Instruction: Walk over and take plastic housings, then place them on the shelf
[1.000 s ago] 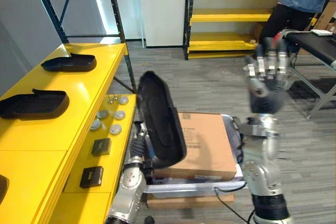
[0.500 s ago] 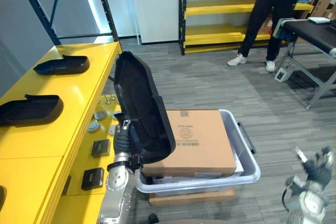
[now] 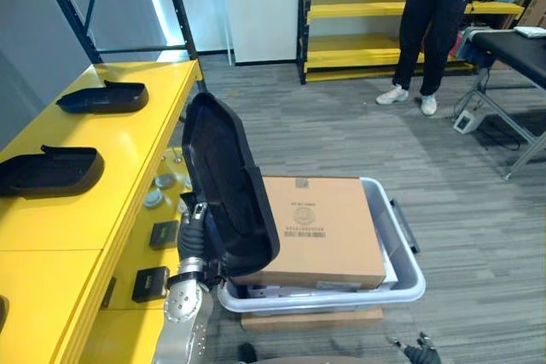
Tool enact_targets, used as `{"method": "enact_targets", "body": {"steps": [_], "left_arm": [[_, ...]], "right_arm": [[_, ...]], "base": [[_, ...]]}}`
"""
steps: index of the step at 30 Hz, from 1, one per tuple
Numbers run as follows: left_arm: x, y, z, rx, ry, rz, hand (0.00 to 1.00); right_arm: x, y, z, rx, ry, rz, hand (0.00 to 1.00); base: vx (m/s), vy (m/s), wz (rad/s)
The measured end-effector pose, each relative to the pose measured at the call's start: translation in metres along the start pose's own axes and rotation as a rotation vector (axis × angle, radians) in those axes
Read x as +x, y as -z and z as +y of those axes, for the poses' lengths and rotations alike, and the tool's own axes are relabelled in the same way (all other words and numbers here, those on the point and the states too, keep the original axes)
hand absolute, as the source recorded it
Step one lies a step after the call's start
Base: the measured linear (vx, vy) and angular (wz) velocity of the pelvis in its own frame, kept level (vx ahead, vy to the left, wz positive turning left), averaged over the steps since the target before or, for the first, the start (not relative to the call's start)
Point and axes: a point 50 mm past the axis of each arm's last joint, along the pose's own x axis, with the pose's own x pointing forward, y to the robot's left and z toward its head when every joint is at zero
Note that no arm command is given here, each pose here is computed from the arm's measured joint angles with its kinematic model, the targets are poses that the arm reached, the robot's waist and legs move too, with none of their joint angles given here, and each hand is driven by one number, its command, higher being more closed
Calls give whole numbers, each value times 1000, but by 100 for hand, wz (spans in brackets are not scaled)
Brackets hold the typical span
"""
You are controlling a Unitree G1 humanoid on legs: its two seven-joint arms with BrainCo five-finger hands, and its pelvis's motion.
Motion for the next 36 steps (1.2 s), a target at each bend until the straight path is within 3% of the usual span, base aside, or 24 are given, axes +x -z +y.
{"method": "enact_targets", "body": {"steps": [11, 14, 15, 18, 25, 28, 36], "left_arm": [[18, -22, -41, -36, 158, -101, 100], [21, -31, -70, -63, 274, -149, 100], [24, -44, -93, -76, 370, -199, 100], [27, -59, -115, -95, 457, -275, 100], [23, -43, -111, -80, 436, -209, 100], [16, -34, -111, -38, 435, -188, 100], [23, -43, -97, -5, 261, -248, 100]], "right_arm": [[18, -28, 4, -62, 30, -32, 0], [16, -27, -9, -87, 63, -39, 0], [16, -27, -13, -82, 79, -36, 0], [17, -28, 3, -53, 48, -32, 0], [19, -36, 14, -53, 21, -50, 0], [12, -17, 13, -58, 21, -5, 0], [2, 12, -2, -50, 49, 76, 0]], "base": [[-87, -38, 91], [-69, 155, 91], [0, 208, 120], [-35, 216, 100], [-81, 113, 49], [-64, 76, 93], [84, 5, 140]]}}
